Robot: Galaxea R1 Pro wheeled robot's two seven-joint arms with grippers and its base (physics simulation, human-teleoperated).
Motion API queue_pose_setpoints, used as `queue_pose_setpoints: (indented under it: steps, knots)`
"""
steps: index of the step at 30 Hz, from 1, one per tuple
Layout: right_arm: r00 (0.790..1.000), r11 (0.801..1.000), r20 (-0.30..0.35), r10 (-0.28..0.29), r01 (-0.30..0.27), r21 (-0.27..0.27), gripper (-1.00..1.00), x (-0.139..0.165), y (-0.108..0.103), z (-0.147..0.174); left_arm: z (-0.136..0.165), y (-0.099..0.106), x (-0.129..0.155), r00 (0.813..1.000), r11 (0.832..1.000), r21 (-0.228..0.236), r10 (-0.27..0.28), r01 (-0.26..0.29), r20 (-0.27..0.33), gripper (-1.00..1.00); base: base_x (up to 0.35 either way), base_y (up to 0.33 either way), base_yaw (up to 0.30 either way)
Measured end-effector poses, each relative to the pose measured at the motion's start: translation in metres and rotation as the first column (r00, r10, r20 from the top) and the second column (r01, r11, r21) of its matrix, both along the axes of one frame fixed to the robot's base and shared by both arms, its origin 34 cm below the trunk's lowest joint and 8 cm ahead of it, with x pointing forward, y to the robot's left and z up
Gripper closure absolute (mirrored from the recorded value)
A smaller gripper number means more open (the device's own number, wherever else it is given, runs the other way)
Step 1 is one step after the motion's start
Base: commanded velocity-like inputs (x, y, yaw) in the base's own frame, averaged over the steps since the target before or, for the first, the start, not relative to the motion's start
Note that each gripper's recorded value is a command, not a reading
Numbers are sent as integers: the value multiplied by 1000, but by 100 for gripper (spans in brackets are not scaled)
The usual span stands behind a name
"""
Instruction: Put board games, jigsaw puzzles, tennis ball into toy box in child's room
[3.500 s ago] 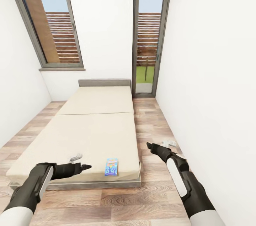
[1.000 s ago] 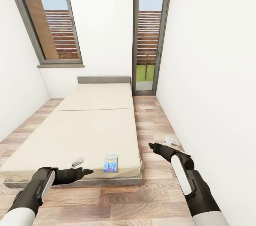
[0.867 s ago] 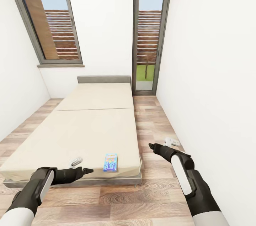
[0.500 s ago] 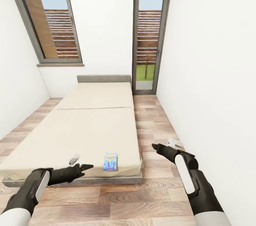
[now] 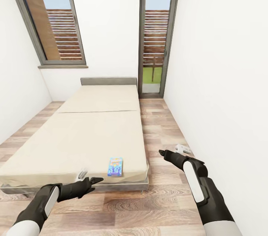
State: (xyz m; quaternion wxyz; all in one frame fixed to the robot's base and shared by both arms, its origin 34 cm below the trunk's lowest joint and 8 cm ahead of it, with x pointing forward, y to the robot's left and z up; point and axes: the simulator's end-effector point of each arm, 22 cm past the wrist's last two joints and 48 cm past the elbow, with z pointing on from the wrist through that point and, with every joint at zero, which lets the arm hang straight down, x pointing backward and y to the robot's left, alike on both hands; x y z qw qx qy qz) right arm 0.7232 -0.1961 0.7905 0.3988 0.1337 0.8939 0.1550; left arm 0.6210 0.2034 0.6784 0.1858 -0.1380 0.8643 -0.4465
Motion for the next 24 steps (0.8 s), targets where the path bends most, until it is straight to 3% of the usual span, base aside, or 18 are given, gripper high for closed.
queue_pose_setpoints:
  steps: [5, 12, 16, 20, 24]
  knots:
    - [1000, 1000, 1, 0, 0, 1, -100, 0, 0, -8, -13, -20, 2, 999, 1000, -23, 18, -17, 40, -100, 0, 0, 0]
    - [1000, 1000, -2, 0, 0, 3, -100, -2, 0, -22, -39, -29, -7, 999, 998, -48, 38, -37, 27, -100, 0, 0, 0]
    - [1000, 1000, -5, 0, 0, 3, -100, -2, 1, -27, -41, -23, -5, 998, 997, -60, 58, -56, 32, -100, 0, 0, 0]
    - [1000, 1000, -6, 0, 0, 4, -100, -2, 1, -27, -30, -6, 2, 992, 988, -107, 115, -109, 51, -100, 0, 0, 0]
    - [1000, 1000, -7, 0, 0, 4, -100, -2, 1, -27, -21, 10, 6, 988, 983, -131, 136, -127, 70, -100, 0, 0, 0]
